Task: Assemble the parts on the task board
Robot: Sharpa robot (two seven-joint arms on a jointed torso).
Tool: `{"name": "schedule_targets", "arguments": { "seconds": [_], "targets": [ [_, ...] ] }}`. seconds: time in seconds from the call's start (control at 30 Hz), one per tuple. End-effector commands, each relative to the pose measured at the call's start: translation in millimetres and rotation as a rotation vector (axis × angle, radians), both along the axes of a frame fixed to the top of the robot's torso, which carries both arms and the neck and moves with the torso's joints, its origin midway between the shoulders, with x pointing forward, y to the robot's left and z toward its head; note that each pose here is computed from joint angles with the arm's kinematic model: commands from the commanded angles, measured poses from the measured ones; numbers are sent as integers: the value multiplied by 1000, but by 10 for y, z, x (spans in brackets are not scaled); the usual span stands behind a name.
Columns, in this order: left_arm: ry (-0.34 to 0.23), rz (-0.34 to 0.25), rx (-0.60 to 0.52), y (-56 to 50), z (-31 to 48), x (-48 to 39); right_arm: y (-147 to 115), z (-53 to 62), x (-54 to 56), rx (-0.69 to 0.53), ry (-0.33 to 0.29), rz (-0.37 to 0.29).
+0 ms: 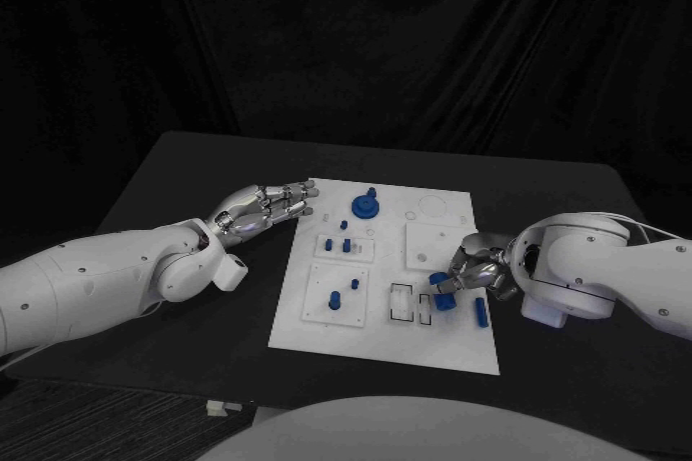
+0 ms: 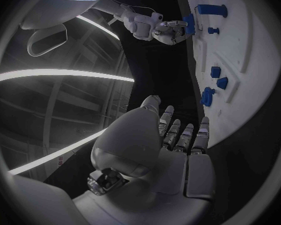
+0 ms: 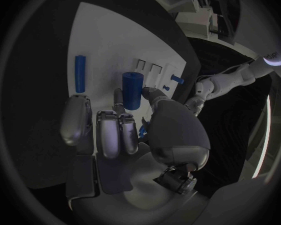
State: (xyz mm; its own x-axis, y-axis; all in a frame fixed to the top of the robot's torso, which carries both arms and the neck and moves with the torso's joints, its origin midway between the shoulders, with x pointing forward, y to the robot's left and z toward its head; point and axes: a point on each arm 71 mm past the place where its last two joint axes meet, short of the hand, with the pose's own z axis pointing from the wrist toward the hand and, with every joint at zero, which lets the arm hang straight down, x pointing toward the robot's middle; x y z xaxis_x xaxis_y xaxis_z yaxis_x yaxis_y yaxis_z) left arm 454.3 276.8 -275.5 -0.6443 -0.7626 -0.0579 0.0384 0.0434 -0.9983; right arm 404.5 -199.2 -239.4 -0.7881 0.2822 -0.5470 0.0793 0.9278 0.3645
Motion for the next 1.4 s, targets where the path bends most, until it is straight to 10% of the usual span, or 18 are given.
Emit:
{"name": "schedule_targets", "arguments": {
  "seconds": [0.03,0.57,1.4],
  "targets": [
    [1,-7,-16,-16,5,-8,42,6,-47,135,97,-123],
    [0,-7,-17,-16,6,-10,240,-79,-81,171,168,-111],
    [3,-18,-26,-31,7,-12,339,-212,-71,109,118,-60]
  ]
}}
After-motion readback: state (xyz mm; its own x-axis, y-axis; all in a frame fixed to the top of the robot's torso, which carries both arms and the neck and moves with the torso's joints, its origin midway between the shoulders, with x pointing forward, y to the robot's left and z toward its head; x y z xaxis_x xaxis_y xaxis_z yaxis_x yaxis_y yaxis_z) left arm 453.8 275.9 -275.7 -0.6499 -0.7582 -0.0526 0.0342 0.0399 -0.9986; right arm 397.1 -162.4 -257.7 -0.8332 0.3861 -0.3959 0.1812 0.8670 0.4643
